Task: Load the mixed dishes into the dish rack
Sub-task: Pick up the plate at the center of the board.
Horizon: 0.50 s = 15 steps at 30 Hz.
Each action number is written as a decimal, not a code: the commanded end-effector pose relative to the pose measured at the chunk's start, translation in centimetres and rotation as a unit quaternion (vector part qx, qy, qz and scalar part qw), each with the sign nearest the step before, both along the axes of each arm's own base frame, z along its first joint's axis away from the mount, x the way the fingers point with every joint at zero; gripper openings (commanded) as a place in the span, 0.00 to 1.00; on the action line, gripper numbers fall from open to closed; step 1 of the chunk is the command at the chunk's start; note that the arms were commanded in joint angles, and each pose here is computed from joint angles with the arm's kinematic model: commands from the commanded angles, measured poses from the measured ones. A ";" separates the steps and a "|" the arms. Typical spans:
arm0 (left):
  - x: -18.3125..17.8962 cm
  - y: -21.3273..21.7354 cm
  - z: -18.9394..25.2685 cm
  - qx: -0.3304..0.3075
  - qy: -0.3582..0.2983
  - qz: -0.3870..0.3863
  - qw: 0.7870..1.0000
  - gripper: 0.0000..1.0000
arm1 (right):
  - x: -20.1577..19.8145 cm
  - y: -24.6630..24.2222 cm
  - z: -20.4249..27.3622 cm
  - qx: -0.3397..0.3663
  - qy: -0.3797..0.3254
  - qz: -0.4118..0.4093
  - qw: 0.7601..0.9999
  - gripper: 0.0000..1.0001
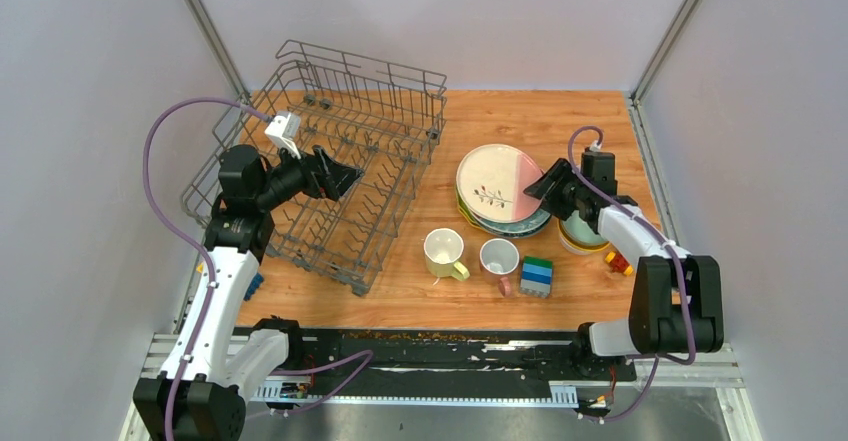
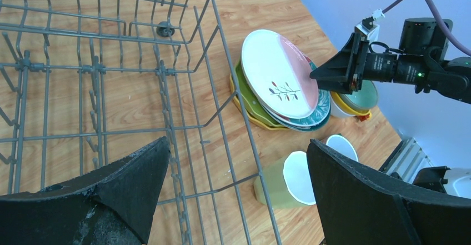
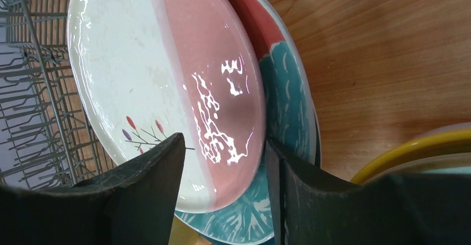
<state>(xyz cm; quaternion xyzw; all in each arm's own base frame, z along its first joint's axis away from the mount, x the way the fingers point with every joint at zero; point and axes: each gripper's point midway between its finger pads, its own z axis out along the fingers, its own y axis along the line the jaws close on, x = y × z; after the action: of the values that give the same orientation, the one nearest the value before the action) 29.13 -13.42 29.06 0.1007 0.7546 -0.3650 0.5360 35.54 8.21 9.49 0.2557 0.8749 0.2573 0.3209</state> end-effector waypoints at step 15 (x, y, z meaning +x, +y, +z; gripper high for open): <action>-0.8 -3.9 1.6 0.031 -0.027 -0.050 0.998 0.97 | 1.4 1.1 -0.7 0.017 -0.025 0.024 0.999 0.43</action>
<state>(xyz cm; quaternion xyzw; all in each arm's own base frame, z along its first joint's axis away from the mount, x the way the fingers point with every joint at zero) 28.60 -14.99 29.30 0.1194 0.7482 -0.3889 0.5240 36.58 9.13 8.84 0.2389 0.8708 0.2842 0.3224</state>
